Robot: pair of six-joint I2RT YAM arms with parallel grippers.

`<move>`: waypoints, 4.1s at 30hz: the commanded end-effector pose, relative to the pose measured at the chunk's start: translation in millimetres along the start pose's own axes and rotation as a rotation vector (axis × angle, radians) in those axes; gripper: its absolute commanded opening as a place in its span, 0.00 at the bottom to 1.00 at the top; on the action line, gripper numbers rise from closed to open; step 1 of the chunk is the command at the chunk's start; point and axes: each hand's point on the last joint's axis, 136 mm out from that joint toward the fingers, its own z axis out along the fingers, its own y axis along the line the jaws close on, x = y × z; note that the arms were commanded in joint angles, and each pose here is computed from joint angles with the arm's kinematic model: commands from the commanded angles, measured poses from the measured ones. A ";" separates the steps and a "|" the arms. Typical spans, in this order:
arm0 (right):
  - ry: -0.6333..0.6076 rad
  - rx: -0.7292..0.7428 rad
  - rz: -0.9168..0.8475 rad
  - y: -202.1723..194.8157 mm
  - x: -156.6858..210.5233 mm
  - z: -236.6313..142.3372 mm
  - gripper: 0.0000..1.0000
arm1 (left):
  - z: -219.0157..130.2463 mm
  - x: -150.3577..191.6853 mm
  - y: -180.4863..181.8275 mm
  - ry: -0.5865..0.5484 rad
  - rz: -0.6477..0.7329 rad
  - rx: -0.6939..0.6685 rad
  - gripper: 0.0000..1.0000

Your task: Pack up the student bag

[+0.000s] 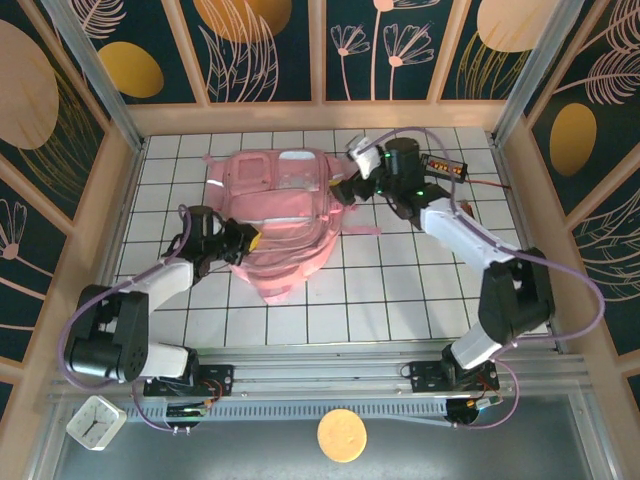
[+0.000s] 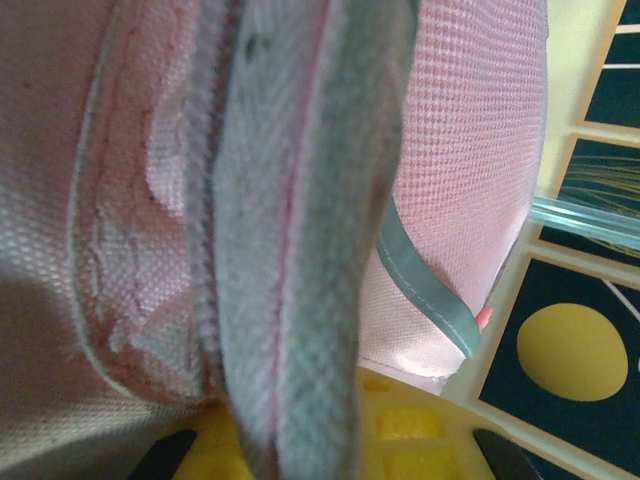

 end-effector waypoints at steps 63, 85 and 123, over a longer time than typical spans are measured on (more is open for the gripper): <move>-0.421 0.583 0.327 -111.2 33.5 -216.4 0.99 | -242.0 -50.6 -76.1 -1.179 0.886 -0.241 0.99; -0.237 0.607 0.451 -136.9 209.1 -137.5 0.99 | -178.2 -130.3 21.1 -1.187 0.829 -0.490 0.99; -0.260 0.731 0.403 -130.2 216.0 -146.2 0.99 | -107.3 -146.8 10.3 -1.025 1.170 -0.277 0.99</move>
